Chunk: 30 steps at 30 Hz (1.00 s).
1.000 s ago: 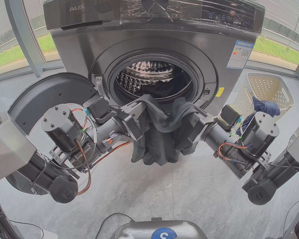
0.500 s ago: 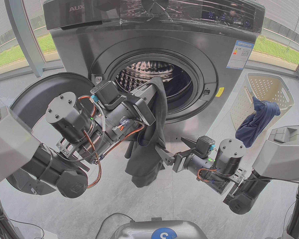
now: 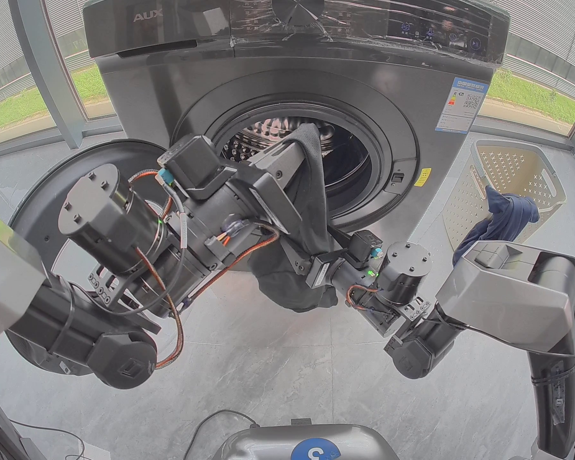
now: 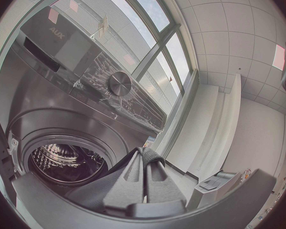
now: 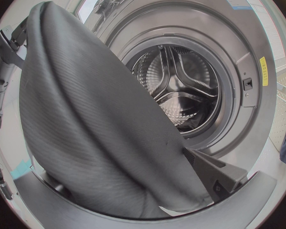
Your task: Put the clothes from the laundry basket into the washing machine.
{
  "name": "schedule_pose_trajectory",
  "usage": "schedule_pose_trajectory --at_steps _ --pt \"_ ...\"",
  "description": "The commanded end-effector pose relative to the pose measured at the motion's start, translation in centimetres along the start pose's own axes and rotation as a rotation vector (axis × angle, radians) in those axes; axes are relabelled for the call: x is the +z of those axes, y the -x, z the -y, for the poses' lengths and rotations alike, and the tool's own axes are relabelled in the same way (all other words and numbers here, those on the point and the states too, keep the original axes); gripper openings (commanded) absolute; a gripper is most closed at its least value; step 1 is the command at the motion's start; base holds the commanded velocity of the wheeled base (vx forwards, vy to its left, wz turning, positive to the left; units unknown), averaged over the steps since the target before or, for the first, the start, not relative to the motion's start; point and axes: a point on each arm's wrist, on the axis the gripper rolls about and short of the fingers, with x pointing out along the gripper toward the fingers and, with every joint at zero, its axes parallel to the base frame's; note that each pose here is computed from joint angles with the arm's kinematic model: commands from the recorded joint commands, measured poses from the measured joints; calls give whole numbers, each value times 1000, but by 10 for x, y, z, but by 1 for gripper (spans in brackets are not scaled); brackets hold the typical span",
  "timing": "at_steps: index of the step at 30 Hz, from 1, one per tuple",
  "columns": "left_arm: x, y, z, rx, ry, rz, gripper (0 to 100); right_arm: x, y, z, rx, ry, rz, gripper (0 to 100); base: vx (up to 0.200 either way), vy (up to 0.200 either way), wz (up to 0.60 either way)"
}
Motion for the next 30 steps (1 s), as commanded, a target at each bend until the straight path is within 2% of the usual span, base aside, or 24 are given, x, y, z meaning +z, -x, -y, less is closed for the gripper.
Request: schedule_pose_trajectory --at_steps 1,5,9,10,15,19,20,21,24,29,30 --pt "11 2 6 -15 -2 23 0 -20 -14 18 -25 10 15 100 0 0 0" --pt "10 1 10 -23 4 21 0 -26 -21 28 -39 15 31 100 0 0 0" --pt "10 1 10 -23 5 19 0 -29 -23 30 -37 14 31 100 0 0 0" --pt "10 1 9 -22 4 21 0 -33 -22 31 -40 17 23 0 0 0 0" --pt "10 3 3 -3 -4 18 0 -35 -22 35 -46 15 18 0 0 0 0" --pt "8 13 -17 62 -39 -13 0 -27 -19 45 -71 19 24 0 0 0 0" --pt "8 13 -18 65 -43 -14 0 -26 -18 45 -72 19 24 0 0 0 0" --pt "3 20 -30 103 -71 -41 0 -13 -15 49 -82 22 37 0 0 0 0" --pt "-7 33 -49 170 -98 -98 0 8 -9 54 -99 26 58 0 0 0 0" --pt "-33 48 -66 230 -89 -193 0 44 -6 55 -105 31 130 0 0 0 0" --pt "-33 48 -66 230 -89 -193 0 44 -6 55 -105 31 130 0 0 0 0"
